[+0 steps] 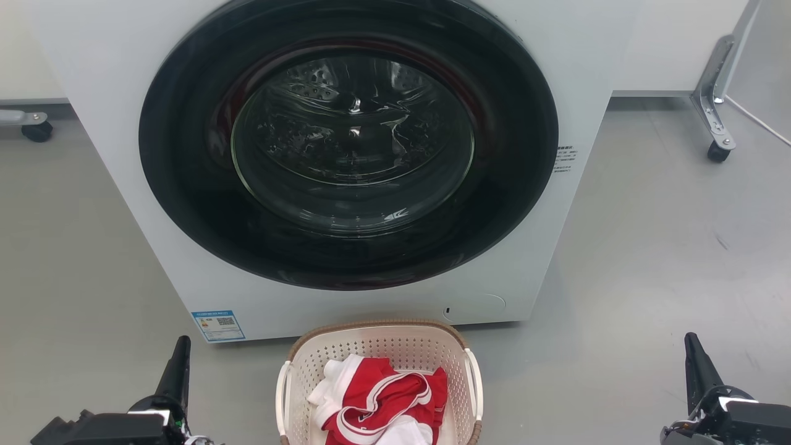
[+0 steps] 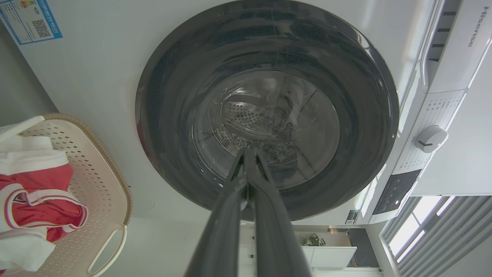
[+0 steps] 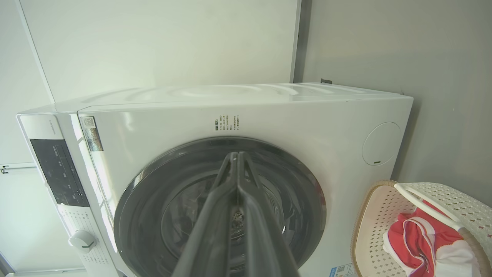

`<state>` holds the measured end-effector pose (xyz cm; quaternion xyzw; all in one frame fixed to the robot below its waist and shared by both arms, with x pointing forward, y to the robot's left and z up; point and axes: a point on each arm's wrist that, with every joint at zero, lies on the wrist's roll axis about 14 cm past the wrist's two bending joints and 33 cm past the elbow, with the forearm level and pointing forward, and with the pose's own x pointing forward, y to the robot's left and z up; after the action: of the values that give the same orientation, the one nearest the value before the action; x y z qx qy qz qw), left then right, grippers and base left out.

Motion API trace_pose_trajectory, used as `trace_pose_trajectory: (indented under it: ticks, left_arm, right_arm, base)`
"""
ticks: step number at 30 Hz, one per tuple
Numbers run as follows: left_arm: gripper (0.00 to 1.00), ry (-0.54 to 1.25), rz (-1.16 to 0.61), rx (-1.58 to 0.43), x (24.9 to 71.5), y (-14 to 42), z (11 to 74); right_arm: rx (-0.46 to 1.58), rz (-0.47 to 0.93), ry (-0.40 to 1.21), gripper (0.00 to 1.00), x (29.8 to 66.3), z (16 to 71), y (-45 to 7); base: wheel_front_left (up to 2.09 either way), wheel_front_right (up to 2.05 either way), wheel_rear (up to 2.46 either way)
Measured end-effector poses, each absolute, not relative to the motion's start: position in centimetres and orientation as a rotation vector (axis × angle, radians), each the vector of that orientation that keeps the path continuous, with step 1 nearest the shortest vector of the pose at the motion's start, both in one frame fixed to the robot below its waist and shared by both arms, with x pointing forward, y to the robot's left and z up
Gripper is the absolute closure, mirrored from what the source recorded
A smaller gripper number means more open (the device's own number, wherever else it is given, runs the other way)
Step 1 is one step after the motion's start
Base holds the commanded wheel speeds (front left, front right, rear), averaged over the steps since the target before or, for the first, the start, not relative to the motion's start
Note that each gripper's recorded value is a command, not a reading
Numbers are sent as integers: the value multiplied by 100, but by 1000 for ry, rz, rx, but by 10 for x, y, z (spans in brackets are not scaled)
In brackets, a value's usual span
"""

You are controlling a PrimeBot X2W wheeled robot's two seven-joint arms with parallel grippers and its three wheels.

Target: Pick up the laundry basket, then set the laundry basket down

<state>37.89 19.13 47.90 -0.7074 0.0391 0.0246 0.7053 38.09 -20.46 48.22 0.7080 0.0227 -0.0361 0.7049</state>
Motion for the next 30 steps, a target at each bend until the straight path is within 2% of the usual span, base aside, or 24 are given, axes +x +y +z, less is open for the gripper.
trace_pose_trajectory:
  ticks: [30]
  left_arm:
    - [100, 87, 54, -1572, 379, 191, 479]
  right_arm:
    - [1574, -80, 50, 100, 381, 482, -205]
  base:
    - [0, 0, 0]
